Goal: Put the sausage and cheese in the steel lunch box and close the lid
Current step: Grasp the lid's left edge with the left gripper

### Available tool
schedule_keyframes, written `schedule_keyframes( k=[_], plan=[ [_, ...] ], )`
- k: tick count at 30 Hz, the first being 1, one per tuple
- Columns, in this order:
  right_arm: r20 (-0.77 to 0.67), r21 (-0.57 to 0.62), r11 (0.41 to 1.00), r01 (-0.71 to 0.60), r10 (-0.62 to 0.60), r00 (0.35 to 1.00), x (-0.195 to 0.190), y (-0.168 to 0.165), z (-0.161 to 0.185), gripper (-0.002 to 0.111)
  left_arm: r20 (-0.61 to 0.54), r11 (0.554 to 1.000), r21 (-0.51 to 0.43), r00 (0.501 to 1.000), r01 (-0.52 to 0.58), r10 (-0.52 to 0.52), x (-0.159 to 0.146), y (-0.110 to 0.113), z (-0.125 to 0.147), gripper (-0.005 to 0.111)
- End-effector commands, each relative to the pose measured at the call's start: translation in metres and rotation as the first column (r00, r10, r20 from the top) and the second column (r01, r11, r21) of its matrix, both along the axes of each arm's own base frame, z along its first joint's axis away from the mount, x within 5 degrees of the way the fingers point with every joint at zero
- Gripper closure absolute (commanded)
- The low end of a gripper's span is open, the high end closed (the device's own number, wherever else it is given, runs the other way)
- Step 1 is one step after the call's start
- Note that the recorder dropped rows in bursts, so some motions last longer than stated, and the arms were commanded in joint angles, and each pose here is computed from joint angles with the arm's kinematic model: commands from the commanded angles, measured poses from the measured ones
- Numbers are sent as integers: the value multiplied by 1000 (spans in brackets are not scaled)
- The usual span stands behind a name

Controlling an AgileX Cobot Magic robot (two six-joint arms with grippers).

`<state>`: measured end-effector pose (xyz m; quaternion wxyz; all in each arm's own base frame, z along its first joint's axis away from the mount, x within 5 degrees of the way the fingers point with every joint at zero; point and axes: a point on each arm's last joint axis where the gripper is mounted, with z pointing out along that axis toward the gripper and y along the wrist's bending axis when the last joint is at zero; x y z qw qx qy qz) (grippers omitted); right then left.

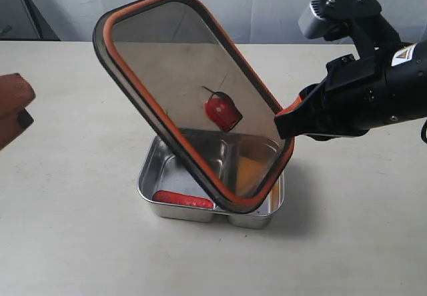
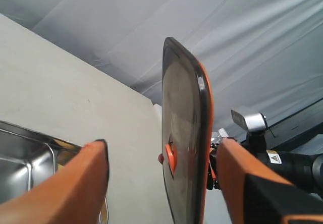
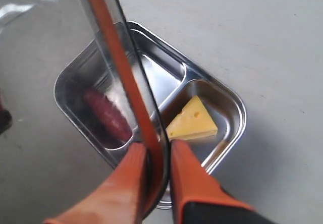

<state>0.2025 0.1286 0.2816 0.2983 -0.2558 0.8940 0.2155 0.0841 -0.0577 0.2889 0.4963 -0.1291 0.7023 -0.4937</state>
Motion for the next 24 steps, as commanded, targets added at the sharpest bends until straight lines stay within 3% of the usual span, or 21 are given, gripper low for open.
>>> schedule_keyframes(
  k=[1,10,24],
  plan=[
    [33,2,1000,-20,19,999,-2,5,2,109,10,1000,15,1000,22,-22,6,-7,1,47],
    [70,15,1000,2,-3,998,1,5,4,109,40,997,22,996,74,-75,10,-19,1,47],
    [-14,25,1000,14,-14,1000,10,12,-11,109,47,996,49,996,79,-81,29,-38,-7,47]
  ],
)
